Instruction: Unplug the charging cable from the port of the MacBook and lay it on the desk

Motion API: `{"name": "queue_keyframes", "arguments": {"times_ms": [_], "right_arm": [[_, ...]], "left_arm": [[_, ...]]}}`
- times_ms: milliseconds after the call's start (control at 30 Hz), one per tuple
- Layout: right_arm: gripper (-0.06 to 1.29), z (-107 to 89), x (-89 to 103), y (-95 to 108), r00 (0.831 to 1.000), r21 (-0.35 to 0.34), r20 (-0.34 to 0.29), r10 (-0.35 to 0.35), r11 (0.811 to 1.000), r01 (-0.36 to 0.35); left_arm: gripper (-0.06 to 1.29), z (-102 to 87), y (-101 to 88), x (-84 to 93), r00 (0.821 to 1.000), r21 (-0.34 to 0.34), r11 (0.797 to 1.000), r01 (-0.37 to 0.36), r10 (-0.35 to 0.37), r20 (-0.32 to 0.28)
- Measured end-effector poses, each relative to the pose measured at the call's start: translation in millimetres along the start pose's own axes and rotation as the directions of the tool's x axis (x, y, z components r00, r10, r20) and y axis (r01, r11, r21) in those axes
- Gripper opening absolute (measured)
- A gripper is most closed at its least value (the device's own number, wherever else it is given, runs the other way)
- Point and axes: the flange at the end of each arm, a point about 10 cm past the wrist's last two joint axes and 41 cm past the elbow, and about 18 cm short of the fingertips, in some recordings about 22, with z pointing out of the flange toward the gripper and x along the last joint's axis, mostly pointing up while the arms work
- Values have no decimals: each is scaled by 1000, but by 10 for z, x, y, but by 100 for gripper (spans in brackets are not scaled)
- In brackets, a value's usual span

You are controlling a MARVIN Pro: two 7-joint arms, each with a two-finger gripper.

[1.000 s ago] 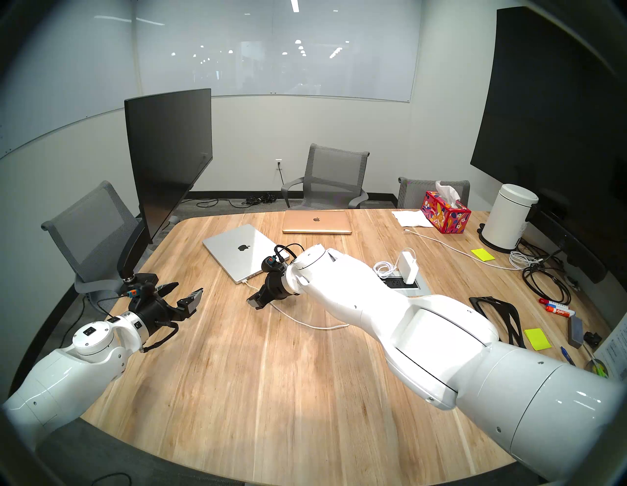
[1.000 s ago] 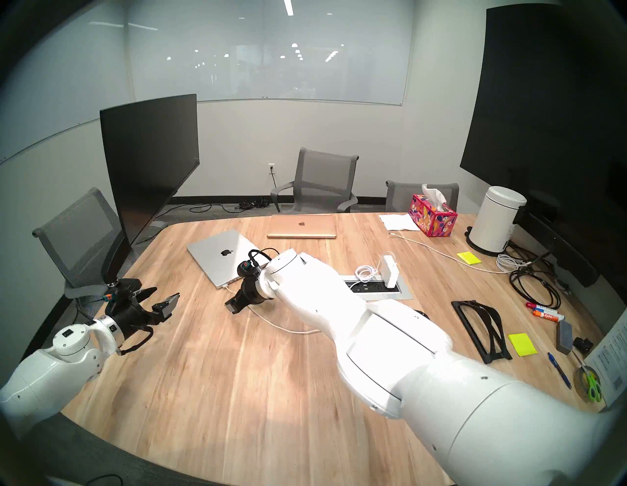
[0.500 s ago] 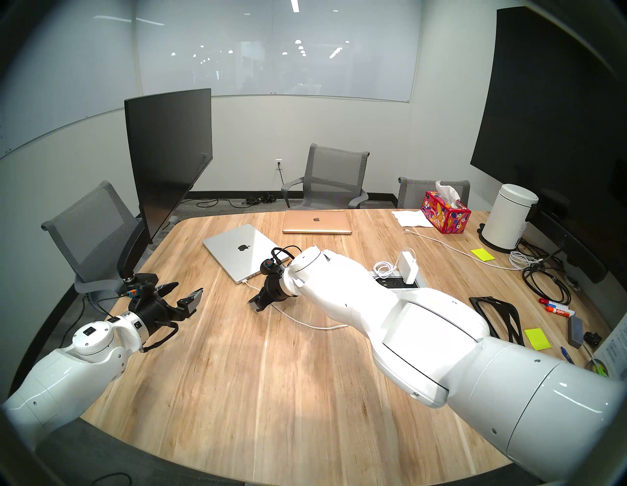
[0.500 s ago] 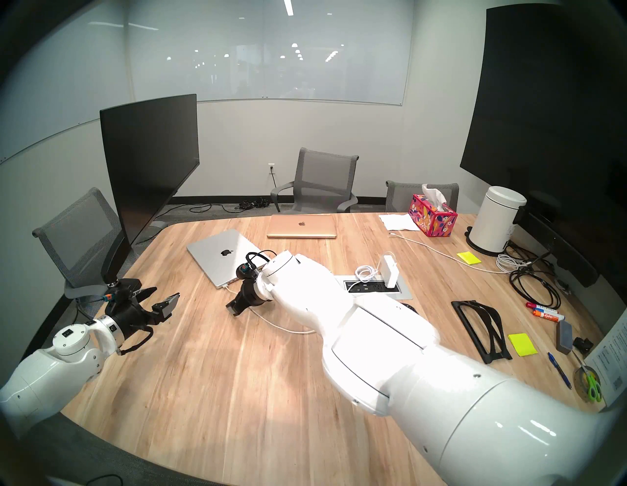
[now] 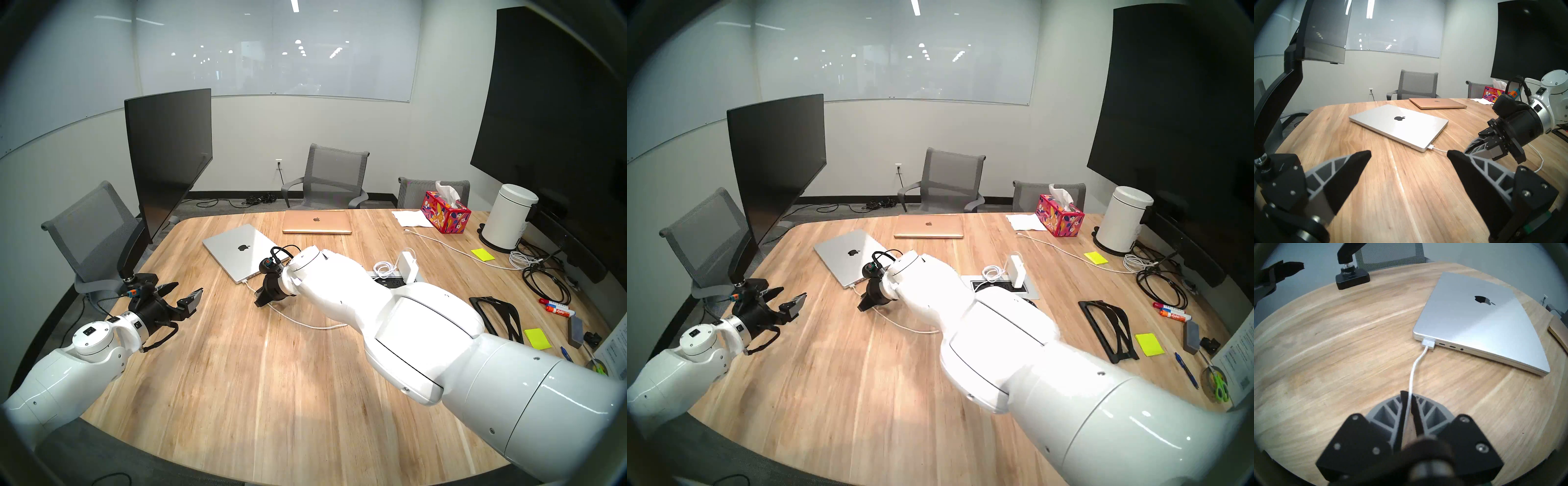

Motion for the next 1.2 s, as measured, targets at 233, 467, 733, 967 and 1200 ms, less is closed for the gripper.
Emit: {"name": "queue_keyframes", "arguments": {"times_ms": [233,467,733,967,1200], "right_arm": [[22,5,23,-21,1000,9,-5,-4,1000,4],[-1,13,32,-37,1000,14,-8,-10,1000,10],[-2,12,44,-40,1000,19,-18,-20,1000,21],[-2,-8,75,-24,999,23,-33,-28,999,28],[-2,-81,131,71,998,17,-59,-30,999,31]], "left_arm": [[123,0,0,1,1000,0,1000,0,0,0],[123,0,-1,2,1000,0,1000,-1,1,0],[123,0,-1,3,1000,0,1000,-1,1,-1],[123,0,-1,3,1000,0,1000,-1,1,-1],[123,0,-1,3,1000,0,1000,-1,1,0]]}}
